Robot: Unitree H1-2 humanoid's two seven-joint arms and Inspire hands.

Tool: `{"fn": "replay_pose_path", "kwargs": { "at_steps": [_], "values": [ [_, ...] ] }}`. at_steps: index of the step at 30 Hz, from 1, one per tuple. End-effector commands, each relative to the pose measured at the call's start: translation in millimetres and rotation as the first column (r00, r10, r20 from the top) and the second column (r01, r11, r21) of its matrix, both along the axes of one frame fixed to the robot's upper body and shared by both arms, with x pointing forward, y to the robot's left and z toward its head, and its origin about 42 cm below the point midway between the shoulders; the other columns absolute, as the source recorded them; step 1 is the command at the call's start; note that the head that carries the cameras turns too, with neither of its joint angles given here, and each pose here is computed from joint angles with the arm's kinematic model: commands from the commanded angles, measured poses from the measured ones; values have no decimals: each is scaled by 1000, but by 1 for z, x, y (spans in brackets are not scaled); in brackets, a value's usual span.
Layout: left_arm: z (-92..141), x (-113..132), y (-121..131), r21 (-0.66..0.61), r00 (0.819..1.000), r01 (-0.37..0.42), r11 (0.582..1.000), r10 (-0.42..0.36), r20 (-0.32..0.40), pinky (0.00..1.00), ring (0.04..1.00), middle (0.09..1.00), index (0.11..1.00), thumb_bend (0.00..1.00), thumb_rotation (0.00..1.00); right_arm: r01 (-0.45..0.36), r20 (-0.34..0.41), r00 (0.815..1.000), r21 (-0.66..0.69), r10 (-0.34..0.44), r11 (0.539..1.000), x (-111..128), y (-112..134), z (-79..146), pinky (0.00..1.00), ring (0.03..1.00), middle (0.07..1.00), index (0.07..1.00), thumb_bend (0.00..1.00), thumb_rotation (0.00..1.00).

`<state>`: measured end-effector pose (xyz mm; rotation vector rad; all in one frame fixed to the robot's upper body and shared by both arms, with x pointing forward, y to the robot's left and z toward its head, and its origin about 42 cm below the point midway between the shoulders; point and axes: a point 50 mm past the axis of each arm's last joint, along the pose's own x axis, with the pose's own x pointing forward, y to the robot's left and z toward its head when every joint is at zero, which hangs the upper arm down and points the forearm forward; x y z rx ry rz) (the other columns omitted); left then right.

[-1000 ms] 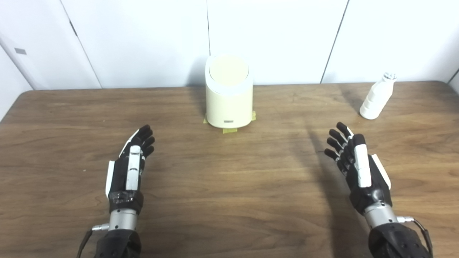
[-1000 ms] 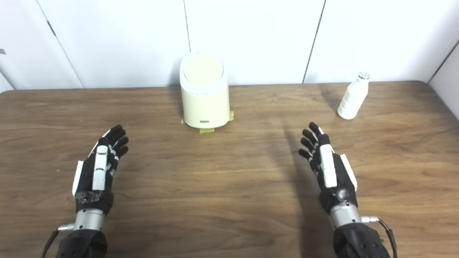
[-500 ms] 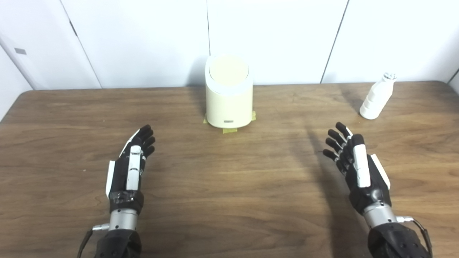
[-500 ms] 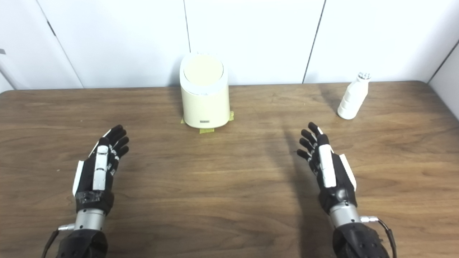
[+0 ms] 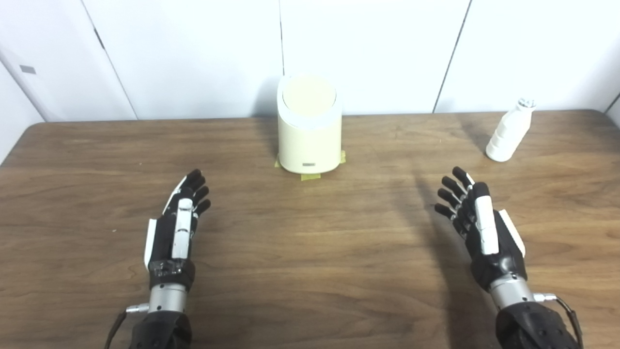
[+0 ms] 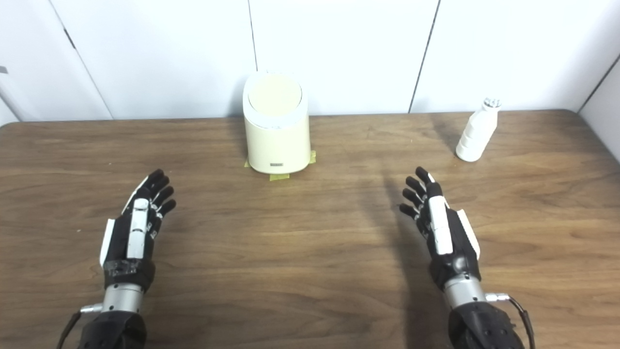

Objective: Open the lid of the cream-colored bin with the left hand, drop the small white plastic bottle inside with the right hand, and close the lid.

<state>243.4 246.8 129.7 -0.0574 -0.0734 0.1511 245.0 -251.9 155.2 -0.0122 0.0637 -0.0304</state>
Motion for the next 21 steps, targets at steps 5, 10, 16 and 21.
{"fn": "replay_pose_path", "kwargs": {
  "at_steps": [5, 10, 16, 21],
  "values": [
    [-21, -36, 8, -3, 997, -46, 999, 46, -54, 886, 891, 896, 903, 475, 823, 0, 58, 998, 2, 0, 1000, -8, 0, -4, 871, 928, 934, 976, 581, 1000],
    [-12, -29, 6, -53, 1000, -21, 998, 20, -19, 905, 913, 916, 931, 512, 660, 4, 70, 998, -2, -4, 1000, -9, 0, -9, 868, 917, 926, 973, 570, 1000],
    [10, -14, 2, -40, 1000, 10, 999, -9, 26, 903, 909, 910, 939, 559, 485, 2, 65, 998, 26, -4, 1000, -10, 2, -13, 891, 926, 932, 976, 574, 1000],
    [29, 0, 3, 11, 998, 36, 999, -37, 51, 893, 916, 913, 952, 602, 425, 9, 66, 998, 18, -10, 1000, -9, 3, -15, 884, 927, 936, 981, 567, 1000]
  ]
}}
